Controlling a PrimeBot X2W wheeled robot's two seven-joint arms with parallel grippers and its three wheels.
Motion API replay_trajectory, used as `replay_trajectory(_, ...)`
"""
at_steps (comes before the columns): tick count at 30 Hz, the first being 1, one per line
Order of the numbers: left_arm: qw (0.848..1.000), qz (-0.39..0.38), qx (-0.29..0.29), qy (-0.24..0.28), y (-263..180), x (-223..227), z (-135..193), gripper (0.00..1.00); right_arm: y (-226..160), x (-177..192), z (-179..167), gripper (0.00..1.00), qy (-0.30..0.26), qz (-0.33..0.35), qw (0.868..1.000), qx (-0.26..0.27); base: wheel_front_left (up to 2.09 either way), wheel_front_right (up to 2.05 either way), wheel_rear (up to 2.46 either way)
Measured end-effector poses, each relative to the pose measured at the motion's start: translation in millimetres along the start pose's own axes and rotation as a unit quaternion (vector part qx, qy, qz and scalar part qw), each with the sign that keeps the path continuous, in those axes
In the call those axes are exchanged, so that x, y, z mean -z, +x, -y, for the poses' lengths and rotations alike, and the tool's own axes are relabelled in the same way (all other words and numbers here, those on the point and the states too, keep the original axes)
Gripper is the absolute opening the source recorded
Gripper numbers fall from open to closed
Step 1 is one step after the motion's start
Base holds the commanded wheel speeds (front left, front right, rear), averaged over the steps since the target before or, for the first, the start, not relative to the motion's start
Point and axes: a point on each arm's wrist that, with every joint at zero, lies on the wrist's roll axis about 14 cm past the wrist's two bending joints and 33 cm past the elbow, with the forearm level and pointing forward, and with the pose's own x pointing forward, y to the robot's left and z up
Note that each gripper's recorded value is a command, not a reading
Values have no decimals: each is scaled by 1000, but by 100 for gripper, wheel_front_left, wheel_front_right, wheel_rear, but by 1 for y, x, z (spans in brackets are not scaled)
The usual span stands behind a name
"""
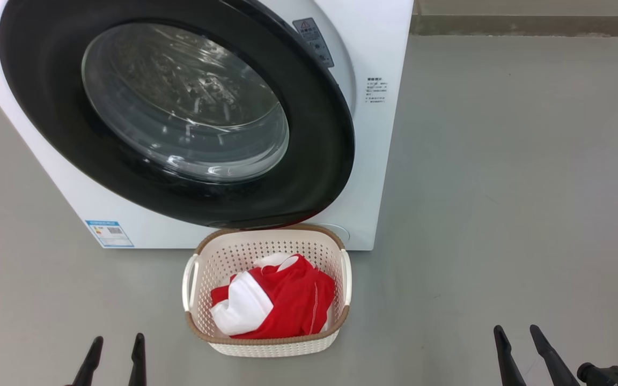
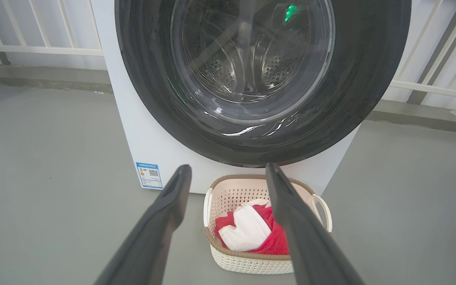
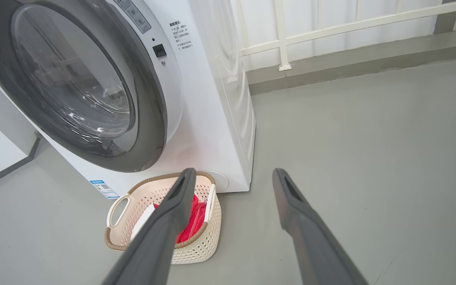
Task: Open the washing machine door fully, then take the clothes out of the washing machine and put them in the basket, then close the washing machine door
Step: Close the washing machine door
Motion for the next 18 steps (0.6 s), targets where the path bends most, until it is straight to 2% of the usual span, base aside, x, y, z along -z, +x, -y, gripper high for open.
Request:
replay_trajectory(5,1000,3,-5,-2,-1,-2,-2,100,1,0,-2,100,0,0,1000,-3,0,0,0)
replay_trajectory(6,1000,4,-5,-2,-1,-2,-2,100,1,0,-3,78,0,0,1000,-4,0,0,0)
replay_trajectory(8,1000,4,-7,-5,-2,-2,-2,100,2,2,-7,17,0,-3,1000,-10,0,0,0)
replay_trajectory(9,1000,4,-8,-6,-2,-1,-2,100,3,4,-11,0,2,-6,1000,-17,0,0,0)
replay_trajectory(13,1000,1,-13,-8,-4,1,-4,100,8,9,-23,0,4,-15,999,-34,0,0,0)
replay_trajectory(18,1000,-1,-23,-15,-6,2,-9,100,35,1,-58,0,3,-5,996,-85,0,0,0)
